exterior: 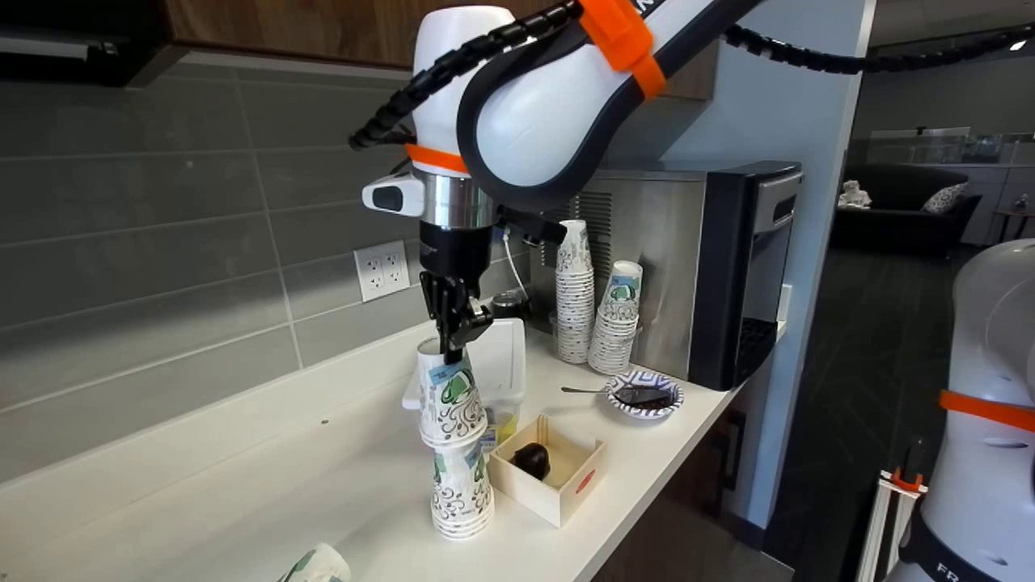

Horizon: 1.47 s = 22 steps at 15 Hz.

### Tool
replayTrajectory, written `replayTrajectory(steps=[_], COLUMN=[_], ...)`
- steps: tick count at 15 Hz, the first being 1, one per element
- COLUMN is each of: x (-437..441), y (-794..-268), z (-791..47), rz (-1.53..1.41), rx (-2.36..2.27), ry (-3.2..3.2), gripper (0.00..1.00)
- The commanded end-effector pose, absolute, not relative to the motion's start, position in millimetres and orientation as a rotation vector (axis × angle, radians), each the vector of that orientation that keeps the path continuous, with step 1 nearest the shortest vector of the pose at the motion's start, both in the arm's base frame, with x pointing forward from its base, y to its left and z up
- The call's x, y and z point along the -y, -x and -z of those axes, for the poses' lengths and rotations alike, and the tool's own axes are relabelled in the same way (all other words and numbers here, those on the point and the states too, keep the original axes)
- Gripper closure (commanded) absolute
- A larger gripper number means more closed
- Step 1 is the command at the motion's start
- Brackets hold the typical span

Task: Remove some paper cups from the pile on the right and put them on the paper cups on the left

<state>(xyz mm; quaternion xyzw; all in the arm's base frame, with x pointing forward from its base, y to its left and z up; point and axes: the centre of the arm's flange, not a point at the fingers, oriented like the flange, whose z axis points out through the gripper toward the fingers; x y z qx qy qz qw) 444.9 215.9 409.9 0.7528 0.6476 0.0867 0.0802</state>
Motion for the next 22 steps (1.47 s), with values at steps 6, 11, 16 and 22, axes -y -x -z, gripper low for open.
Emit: replayTrajectory(steps=[6, 11, 16, 22], x=[-202, -197, -194, -191], y=[-450, -457, -464, -470], z=[-405, -397, -388, -385], rz=[-0.327, -0.307, -0.313, -0.299], rx=[-1.958, -1.93, -1.959, -1.968], ry=[-2.317, -2.354, -2.338, -2.349], gripper=[0.98, 0.98, 0.63, 0.16])
